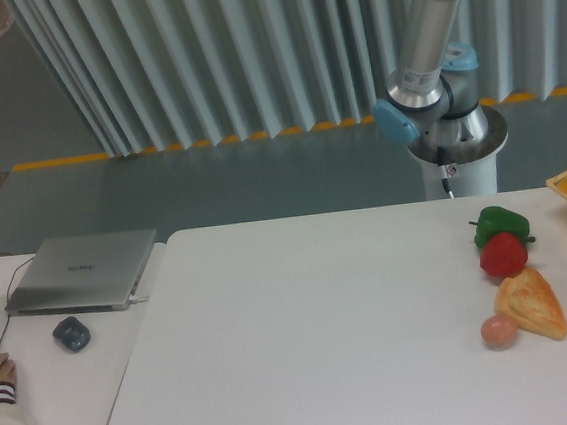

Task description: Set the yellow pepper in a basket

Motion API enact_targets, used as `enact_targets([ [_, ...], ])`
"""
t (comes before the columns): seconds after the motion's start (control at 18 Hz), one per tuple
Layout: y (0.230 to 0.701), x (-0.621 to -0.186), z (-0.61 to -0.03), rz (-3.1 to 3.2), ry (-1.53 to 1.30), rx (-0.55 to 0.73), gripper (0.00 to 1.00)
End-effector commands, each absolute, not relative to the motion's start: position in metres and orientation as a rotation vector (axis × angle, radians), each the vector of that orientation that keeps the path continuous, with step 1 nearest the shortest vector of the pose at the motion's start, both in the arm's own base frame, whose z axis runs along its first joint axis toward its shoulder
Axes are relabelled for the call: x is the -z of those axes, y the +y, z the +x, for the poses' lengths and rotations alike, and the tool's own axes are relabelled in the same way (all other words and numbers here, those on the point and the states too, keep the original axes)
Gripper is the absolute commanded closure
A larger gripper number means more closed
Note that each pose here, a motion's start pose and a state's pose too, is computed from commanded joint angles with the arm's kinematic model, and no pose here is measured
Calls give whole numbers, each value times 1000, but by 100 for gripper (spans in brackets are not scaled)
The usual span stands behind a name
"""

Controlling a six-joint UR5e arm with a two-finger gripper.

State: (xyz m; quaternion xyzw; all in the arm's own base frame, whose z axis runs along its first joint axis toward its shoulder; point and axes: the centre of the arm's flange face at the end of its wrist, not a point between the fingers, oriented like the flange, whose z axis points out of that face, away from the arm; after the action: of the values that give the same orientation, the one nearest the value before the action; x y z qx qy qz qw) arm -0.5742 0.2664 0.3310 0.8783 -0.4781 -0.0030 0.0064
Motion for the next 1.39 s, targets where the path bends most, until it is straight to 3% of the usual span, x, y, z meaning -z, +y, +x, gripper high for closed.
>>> enact_targets([
  [0.67,342,-369,-520,2839,-1382,78,0],
  [1.06,406,-380,-459,2881,-1304,22,0],
  [1.39,421,-393,-417,2858,-1357,-36,0],
])
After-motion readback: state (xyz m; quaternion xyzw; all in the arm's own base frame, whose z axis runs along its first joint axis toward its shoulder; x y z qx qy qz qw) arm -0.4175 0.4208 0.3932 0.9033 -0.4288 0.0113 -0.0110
